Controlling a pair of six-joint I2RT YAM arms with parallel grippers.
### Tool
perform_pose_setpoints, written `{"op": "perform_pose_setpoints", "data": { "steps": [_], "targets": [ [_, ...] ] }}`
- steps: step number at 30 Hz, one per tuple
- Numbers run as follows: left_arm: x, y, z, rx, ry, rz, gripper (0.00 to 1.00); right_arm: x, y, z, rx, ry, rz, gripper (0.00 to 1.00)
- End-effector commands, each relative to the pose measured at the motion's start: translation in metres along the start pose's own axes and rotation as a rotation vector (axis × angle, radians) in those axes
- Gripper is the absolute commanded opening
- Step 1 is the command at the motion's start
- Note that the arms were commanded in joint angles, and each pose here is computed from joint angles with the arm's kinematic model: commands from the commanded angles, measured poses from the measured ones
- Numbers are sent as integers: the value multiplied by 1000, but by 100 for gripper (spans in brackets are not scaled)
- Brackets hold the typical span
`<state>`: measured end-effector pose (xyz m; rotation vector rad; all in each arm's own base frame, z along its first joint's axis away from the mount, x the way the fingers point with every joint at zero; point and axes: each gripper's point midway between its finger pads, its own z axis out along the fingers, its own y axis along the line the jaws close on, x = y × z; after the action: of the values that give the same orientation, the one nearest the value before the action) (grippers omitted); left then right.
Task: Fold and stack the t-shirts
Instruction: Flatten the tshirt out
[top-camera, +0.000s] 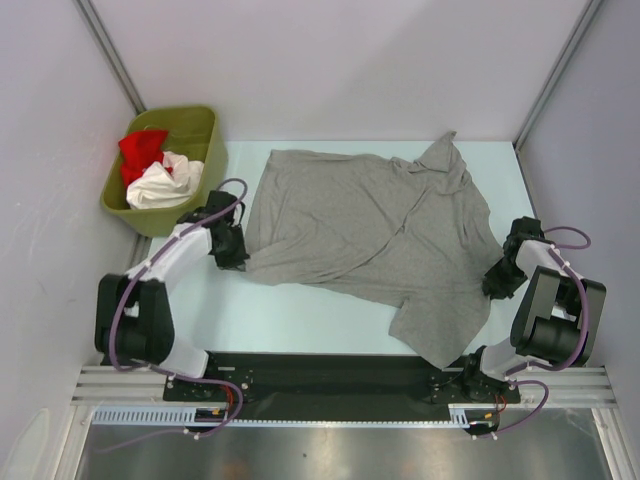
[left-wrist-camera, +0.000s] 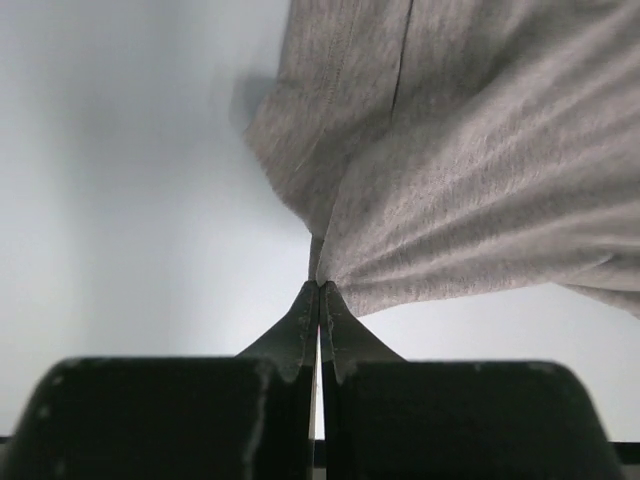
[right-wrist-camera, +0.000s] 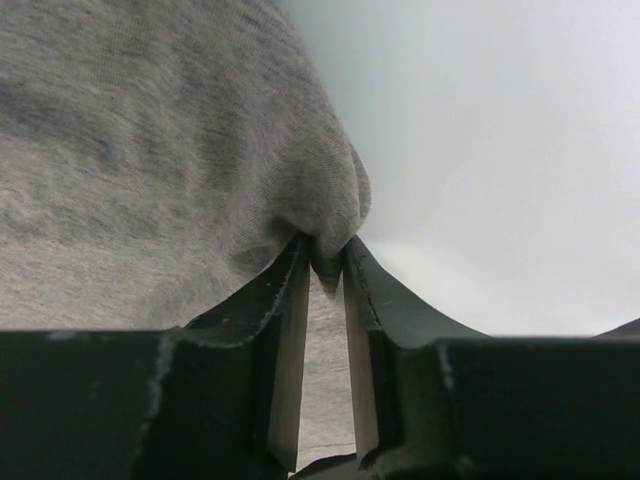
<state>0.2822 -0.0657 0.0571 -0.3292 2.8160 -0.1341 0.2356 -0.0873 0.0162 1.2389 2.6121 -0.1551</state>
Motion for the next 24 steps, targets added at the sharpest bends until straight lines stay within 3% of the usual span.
{"op": "perform_pose_setpoints", "data": {
  "steps": [1, 9, 17, 24],
  "targets": [
    [-21, 6, -49, -22, -148, -25, 0, -11, -5, -5, 40, -37, 2, 23],
    [-2, 10, -89, 22, -206, -67, 0, -15, -12, -11, 92, -66, 10, 11],
    [10, 13, -134, 104, -358, -82, 0, -17, -15, -17, 104, -80, 6, 8],
    [14, 12, -142, 128, -387, -64, 0, -24, -18, -28, 111, -115, 16, 5]
  ]
}}
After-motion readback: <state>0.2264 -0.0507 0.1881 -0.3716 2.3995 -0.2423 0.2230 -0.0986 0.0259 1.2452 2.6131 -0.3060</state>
